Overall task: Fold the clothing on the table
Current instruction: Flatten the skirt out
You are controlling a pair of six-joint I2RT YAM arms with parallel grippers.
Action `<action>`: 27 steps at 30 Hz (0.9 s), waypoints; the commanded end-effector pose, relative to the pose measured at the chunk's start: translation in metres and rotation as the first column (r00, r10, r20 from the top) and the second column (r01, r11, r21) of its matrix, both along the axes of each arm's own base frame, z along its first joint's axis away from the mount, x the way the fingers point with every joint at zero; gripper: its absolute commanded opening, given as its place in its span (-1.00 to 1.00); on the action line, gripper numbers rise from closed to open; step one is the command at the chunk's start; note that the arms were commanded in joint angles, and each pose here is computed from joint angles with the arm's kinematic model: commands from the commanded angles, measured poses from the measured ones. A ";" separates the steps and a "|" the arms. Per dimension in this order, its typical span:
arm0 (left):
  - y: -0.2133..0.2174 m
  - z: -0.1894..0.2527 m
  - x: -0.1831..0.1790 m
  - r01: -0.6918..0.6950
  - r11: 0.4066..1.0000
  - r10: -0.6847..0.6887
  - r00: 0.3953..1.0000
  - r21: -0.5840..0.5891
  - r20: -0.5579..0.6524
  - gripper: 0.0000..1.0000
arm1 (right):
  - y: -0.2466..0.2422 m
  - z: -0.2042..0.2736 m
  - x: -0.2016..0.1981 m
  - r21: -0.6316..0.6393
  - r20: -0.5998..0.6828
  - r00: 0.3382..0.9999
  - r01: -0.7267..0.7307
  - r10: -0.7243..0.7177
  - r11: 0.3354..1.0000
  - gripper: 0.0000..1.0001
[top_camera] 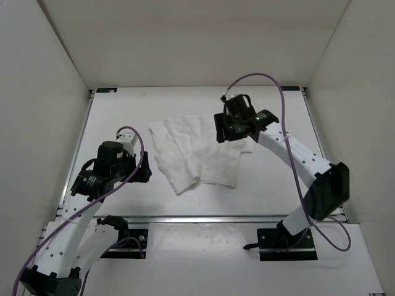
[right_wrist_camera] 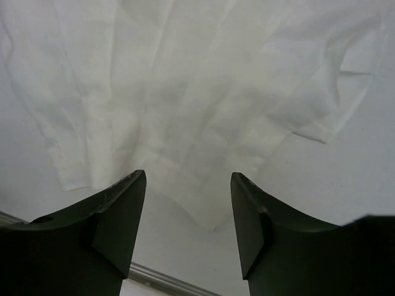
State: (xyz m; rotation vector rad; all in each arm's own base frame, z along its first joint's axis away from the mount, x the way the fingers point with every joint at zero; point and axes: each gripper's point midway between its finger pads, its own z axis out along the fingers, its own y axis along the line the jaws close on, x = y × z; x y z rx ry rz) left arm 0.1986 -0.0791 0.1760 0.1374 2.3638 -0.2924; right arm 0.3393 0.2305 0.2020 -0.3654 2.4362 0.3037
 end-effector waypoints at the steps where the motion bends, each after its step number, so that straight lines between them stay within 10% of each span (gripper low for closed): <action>1: -0.001 0.006 0.002 -0.001 1.000 0.001 0.999 -0.004 0.032 0.97 | -0.015 0.011 0.002 0.141 0.095 0.992 0.065 -0.079 0.988 0.08; 7: -0.013 0.025 -0.006 0.104 0.993 -0.096 0.986 -0.053 0.138 0.97 | -0.062 -0.032 -0.047 0.130 0.018 0.990 0.136 -0.140 0.982 0.09; 8: -0.011 0.028 -0.007 0.094 0.994 -0.084 0.984 -0.058 0.154 0.68 | -0.075 -0.041 -0.056 0.128 0.004 0.987 0.162 -0.163 0.978 0.09; 9: -0.008 0.032 -0.005 0.076 0.995 -0.065 0.983 -0.061 0.170 -0.12 | -0.080 -0.057 -0.066 0.131 -0.041 0.985 0.169 -0.165 0.977 0.08; 11: -0.004 0.029 -0.001 0.034 0.998 -0.025 0.988 -0.062 0.150 -0.90 | -0.089 -0.067 -0.077 0.142 -0.053 0.982 0.187 -0.181 0.972 0.08; 12: -0.004 0.025 0.000 0.032 0.998 -0.025 0.992 -0.055 0.123 -0.98 | -0.089 -0.076 -0.083 0.134 -0.074 0.981 0.190 -0.181 0.973 0.08; 19: -0.082 -0.001 -0.002 0.152 0.941 -0.158 0.987 -0.301 0.004 0.35 | -0.064 -0.135 -0.121 0.182 -0.217 0.967 0.172 -0.132 0.968 0.17; 27: -0.089 -0.070 -0.010 0.016 0.932 -0.070 0.988 -0.363 -0.138 0.50 | -0.054 -0.166 -0.115 0.145 -0.233 0.962 0.182 -0.145 0.973 0.15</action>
